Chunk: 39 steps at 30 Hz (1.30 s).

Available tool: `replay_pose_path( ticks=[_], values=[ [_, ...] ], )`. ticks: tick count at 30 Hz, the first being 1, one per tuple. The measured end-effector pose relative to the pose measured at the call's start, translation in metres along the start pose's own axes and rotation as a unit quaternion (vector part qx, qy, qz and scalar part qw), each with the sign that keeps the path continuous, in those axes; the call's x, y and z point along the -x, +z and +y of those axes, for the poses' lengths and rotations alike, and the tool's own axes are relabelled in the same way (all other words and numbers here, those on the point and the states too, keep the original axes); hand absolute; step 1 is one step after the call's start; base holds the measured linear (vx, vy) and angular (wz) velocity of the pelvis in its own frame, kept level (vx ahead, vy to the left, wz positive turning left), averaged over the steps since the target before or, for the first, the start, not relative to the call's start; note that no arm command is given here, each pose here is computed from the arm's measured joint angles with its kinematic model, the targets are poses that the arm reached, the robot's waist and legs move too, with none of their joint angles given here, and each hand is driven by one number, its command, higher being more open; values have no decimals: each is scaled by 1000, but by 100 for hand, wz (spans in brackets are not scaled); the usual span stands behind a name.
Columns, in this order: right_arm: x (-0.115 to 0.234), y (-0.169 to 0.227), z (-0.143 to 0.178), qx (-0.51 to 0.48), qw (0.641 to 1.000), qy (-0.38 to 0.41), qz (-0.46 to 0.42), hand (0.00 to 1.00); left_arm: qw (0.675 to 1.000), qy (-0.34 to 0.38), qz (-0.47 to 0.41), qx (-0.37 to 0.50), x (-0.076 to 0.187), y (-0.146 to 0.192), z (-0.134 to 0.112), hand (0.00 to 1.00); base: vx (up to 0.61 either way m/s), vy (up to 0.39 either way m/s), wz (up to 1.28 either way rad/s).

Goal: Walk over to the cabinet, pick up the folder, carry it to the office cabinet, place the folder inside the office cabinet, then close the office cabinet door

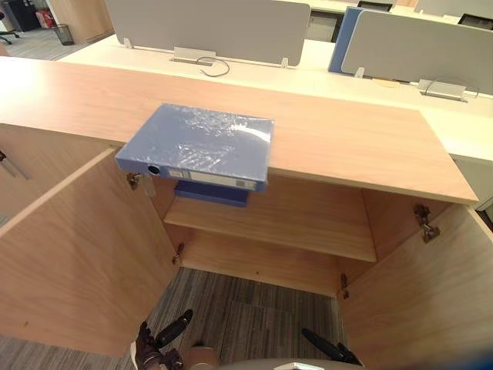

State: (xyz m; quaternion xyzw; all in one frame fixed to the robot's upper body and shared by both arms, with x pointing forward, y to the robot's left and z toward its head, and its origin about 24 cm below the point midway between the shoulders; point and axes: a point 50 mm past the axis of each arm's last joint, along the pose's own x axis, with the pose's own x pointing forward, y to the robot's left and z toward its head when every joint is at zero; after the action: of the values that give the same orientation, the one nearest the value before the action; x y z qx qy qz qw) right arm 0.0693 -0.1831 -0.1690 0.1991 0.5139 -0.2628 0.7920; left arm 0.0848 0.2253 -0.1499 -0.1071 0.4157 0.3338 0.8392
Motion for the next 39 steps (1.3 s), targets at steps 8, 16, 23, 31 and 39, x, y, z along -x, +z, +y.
replay_pose_path(
  ticks=[8,16,23,31,39],
  values=[
    [-2,25,-15,11,999,-12,-47,100,991,-86,10,-101,7,-13,-22,100,53,177,-25],
    [-1,20,-8,39,999,11,-31,100,991,-134,-27,5,18,2,-29,100,-1,-71,6],
    [-1,24,5,103,993,37,-39,100,923,-232,-171,255,54,80,-53,100,-23,-135,1],
    [1,9,9,134,990,46,-16,100,896,-228,-302,233,86,133,-50,100,-2,-39,11],
    [1,7,7,144,989,43,-7,100,905,-80,-416,39,108,150,-13,100,-6,-34,7]
  ],
)
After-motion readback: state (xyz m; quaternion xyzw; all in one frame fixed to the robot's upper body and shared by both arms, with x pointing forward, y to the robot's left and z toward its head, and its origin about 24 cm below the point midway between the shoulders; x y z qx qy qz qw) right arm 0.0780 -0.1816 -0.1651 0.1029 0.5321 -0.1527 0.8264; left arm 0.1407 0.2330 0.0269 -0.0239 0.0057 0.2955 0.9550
